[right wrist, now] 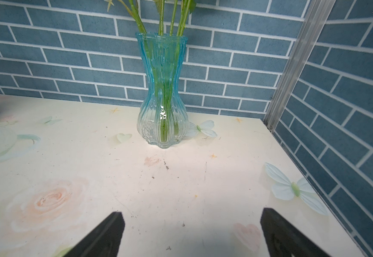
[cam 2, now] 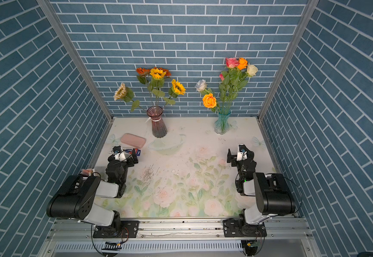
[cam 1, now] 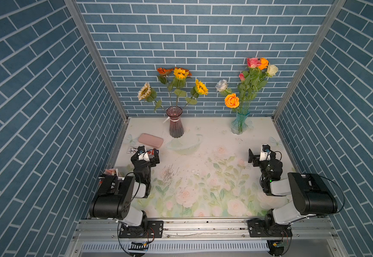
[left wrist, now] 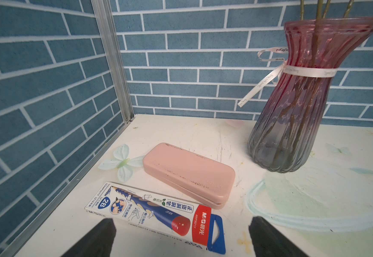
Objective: Arrange the flowers in different vases according to their variety
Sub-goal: Reset both arms
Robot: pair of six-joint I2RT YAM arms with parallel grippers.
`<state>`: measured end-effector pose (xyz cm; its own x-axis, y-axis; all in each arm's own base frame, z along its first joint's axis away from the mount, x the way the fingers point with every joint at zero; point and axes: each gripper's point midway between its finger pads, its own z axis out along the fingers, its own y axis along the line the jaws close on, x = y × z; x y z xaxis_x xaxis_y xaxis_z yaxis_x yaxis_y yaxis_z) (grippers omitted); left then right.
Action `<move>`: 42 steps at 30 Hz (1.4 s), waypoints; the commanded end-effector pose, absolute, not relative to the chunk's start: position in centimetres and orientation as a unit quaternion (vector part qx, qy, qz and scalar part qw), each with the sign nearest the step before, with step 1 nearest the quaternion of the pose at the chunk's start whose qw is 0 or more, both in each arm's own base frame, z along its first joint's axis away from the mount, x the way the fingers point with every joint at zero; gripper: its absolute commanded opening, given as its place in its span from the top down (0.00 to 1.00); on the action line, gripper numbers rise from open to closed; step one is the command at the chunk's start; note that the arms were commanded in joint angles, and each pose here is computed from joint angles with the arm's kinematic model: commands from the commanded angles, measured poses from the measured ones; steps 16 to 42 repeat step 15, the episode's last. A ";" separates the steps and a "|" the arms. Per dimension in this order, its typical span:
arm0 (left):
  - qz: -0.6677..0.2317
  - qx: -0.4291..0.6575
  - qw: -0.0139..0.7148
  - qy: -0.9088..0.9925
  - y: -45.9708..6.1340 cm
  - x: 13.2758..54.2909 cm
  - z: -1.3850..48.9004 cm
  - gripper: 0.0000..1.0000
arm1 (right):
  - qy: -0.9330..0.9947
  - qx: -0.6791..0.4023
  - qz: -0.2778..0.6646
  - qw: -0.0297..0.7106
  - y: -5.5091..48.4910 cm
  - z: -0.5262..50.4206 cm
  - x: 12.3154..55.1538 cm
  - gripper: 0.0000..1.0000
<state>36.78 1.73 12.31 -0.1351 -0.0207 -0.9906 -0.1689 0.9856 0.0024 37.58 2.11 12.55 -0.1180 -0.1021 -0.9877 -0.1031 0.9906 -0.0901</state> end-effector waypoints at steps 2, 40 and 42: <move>0.056 -0.060 0.664 0.743 1.7 37.0 13.0 0.00 | 0.750 -0.067 -0.004 0.658 2.0 12.3 37.4 0.00; 0.056 -0.059 0.664 0.744 1.7 37.0 13.0 0.00 | 0.751 -0.063 -0.005 0.657 1.9 12.2 37.4 0.00; 0.056 -0.059 0.664 0.744 1.7 37.0 13.0 0.00 | 0.751 -0.063 -0.005 0.657 1.9 12.2 37.4 0.00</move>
